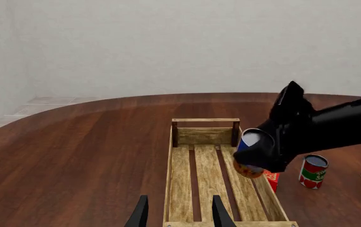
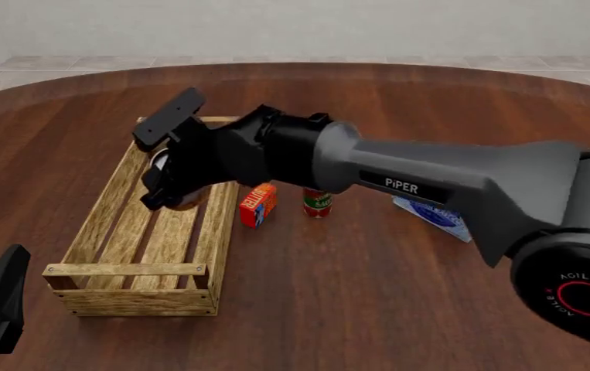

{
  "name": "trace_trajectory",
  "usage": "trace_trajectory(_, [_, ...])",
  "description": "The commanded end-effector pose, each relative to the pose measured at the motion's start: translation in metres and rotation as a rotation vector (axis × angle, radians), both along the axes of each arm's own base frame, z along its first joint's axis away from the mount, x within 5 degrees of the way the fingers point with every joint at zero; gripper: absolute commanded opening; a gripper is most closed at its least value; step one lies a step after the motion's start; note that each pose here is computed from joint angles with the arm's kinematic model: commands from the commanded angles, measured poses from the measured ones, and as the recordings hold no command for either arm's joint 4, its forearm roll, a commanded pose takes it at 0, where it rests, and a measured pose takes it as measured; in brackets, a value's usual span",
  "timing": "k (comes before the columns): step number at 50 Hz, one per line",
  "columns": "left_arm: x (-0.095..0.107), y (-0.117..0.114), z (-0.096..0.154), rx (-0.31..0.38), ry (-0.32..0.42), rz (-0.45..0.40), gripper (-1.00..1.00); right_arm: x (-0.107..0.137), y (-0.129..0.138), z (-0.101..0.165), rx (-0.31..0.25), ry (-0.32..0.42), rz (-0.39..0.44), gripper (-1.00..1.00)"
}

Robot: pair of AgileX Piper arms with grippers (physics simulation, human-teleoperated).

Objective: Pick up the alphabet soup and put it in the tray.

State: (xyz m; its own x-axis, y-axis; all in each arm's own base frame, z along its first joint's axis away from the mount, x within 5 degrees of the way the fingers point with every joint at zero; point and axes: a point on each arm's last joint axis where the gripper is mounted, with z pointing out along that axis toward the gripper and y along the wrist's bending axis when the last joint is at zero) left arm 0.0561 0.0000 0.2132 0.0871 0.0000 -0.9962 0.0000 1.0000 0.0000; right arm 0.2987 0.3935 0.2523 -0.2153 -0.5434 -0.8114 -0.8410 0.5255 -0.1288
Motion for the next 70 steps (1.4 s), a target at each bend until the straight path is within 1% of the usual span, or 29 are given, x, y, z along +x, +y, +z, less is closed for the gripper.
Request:
trace_trajectory(1, [0.0,0.0,0.0,0.0,0.0,0.0,1.0,0.002,0.016,-0.014,0.019,0.026,-0.008,-1.0])
trace_trajectory(12, [0.0,0.0,0.0,0.0,0.0,0.0,1.0,0.015,0.021,-0.026,0.035,0.046,-0.039,-1.0])
trace_trajectory(36, [0.0,0.0,0.0,0.0,0.0,0.0,1.0,0.03,0.039,-0.066,0.0,0.099,-0.06,-1.0])
trace_trajectory(48, [0.0,0.0,0.0,0.0,0.0,0.0,1.0,0.027,0.046,-0.081,-0.012,0.119,-0.056,-1.0])
trace_trajectory(70, [0.0,0.0,0.0,0.0,0.0,0.0,1.0,0.031,0.053,-0.103,-0.039,0.146,-0.06,-1.0])
